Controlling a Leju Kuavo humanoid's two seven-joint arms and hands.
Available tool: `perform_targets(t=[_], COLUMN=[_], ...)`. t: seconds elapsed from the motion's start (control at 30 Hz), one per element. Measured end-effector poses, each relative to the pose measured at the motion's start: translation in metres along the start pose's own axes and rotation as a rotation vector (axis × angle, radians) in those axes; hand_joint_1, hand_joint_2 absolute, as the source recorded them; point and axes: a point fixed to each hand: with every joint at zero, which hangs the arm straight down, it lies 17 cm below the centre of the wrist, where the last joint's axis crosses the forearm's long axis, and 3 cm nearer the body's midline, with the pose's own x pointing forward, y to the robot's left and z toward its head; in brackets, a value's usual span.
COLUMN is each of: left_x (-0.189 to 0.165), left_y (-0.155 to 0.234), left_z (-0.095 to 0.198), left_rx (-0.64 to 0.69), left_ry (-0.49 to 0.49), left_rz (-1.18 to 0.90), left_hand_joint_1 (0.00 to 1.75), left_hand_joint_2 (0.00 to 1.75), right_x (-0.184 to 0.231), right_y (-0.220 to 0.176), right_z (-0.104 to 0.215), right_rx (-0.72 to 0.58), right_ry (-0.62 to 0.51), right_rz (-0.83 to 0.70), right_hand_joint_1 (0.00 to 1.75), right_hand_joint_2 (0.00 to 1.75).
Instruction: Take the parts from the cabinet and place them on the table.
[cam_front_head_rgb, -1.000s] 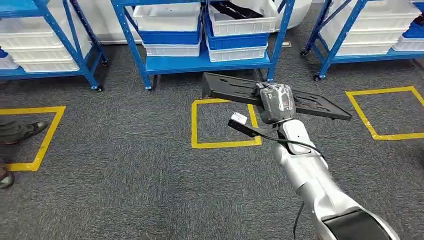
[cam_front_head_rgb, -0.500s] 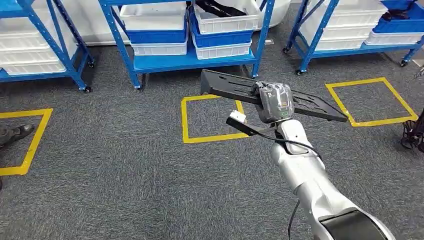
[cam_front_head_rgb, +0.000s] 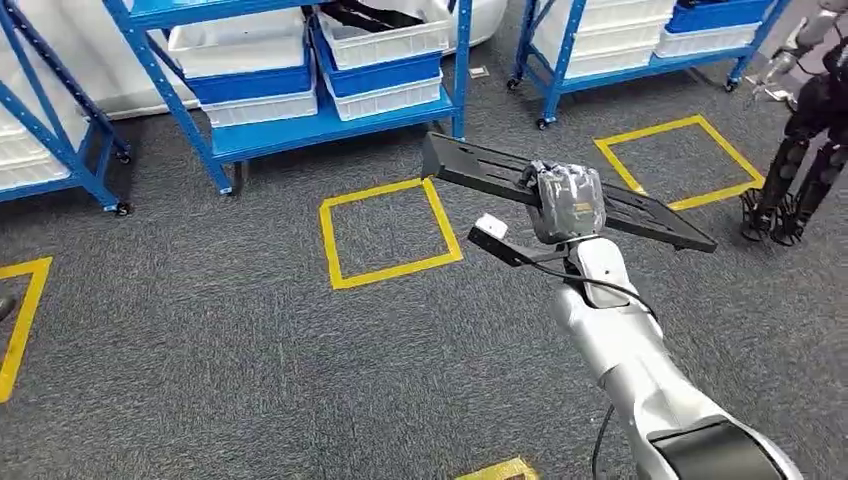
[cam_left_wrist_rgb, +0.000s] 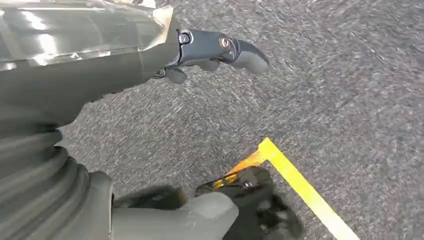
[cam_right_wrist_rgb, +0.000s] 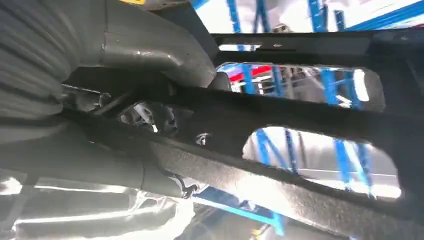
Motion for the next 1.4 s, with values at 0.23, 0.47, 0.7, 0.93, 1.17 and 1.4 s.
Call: perform_targets(t=[0.23, 0.47, 0.7, 0.93, 1.17, 1.4], left_x=[-0.004, -0.005, -0.009, -0.008, -0.014, -0.016], left_y=[0.004, 0.003, 0.002, 0.006, 0.007, 0.013], left_z=[0.000, 0.001, 0.002, 0.001, 0.003, 0.002], left_rx=[0.005, 0.006, 0.004, 0.016, 0.028, 0.039], left_ry=[0.003, 0.000, 0.008, 0.004, 0.021, 0.023], left_rz=[-0.002, 0.004, 0.006, 0.012, 0.028, 0.024], left_hand_joint_1=[0.00, 0.00, 0.00, 0.00, 0.00, 0.00], left_hand_joint_2=[1.75, 1.75, 1.75, 1.75, 1.75, 1.75], right_x=[-0.008, -0.048, -0.081, -0.101, -0.125, -0.146], right_y=[0.006, 0.002, -0.002, -0.010, -0.022, -0.035], right_z=[0.003, 0.006, 0.013, 0.013, 0.017, 0.023], right_rx=[0.020, 0.031, 0.041, 0.028, 0.004, -0.022], right_ry=[0.019, 0.081, 0.119, 0.157, 0.202, 0.235], right_rz=[0.033, 0.112, 0.159, 0.162, 0.177, 0.196], right_hand_joint_1=[1.75, 1.75, 1.75, 1.75, 1.75, 1.75], right_hand_joint_2=[1.75, 1.75, 1.75, 1.75, 1.75, 1.75])
